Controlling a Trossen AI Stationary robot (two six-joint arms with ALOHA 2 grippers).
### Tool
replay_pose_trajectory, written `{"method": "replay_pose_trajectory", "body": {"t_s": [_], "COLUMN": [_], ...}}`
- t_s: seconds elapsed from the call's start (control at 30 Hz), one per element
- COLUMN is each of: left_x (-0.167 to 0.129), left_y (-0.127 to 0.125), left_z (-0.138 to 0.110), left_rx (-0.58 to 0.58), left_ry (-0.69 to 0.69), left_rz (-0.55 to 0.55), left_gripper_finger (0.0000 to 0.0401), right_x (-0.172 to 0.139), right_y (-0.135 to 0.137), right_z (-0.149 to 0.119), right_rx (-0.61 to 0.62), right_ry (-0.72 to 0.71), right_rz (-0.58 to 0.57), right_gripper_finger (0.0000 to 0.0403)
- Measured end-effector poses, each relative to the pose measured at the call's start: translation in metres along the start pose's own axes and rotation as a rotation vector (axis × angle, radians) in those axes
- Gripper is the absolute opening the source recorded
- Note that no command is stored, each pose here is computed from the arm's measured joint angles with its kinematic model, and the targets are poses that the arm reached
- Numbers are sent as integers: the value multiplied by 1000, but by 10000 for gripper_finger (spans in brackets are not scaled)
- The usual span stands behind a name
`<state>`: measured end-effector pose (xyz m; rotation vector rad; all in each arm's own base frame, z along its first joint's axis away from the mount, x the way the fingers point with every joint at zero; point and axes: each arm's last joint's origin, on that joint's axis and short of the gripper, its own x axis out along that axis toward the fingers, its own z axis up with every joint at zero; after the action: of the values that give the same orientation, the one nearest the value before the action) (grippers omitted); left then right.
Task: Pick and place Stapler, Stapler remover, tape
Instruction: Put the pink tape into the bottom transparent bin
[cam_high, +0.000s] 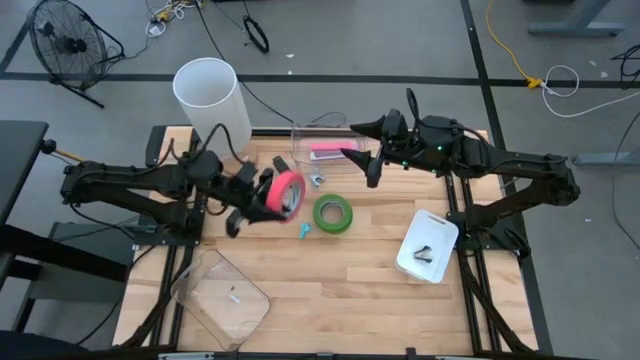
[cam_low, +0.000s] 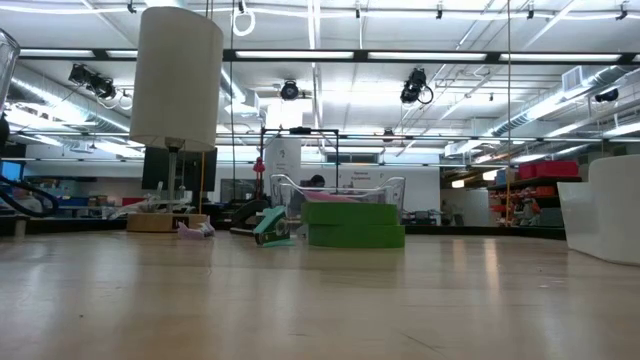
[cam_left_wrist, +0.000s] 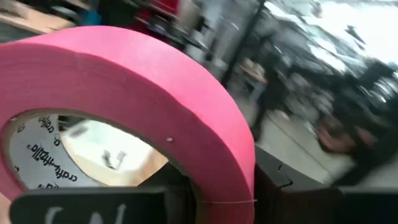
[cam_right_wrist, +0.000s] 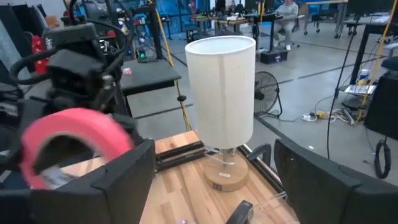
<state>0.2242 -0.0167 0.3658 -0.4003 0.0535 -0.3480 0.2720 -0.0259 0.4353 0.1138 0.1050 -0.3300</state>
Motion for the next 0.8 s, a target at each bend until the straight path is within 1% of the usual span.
{"method": "replay_pose_trajectory", "body": {"t_s": [0.07, 0.2, 0.27, 0.4, 0.47, 0.53, 0.73, 0.8], "left_x": [-2, -5, -4, -7, -10, -13, -23, -28], "left_y": [-8, -22, -31, -49, -56, -64, -90, -97], "left_z": [-3, -13, -20, -41, -54, -64, -82, -89], "left_rx": [22, 7, -22, -125, -174, -214, -305, -319], "left_ry": [40, 144, 212, 420, 543, 637, 819, 883], "left_rz": [-54, -175, -242, -344, -361, -372, -421, -424], "left_gripper_finger": [93, 93, 93, 93, 93, 93, 93, 93], "right_x": [-1, -1, -1, -1, -1, -1, 0, 0], "right_y": [0, 0, 0, 0, 0, 0, 0, 0], "right_z": [0, 0, 0, -1, -1, -1, -1, -1], "right_rx": [7, 30, 46, 74, 85, 104, 125, 125], "right_ry": [-2, 1, 4, 7, 7, 7, 8, 8], "right_rz": [0, 0, 0, -1, -1, 0, -1, -1], "right_gripper_finger": [320, 320, 320, 320, 320, 320, 320, 320]}}
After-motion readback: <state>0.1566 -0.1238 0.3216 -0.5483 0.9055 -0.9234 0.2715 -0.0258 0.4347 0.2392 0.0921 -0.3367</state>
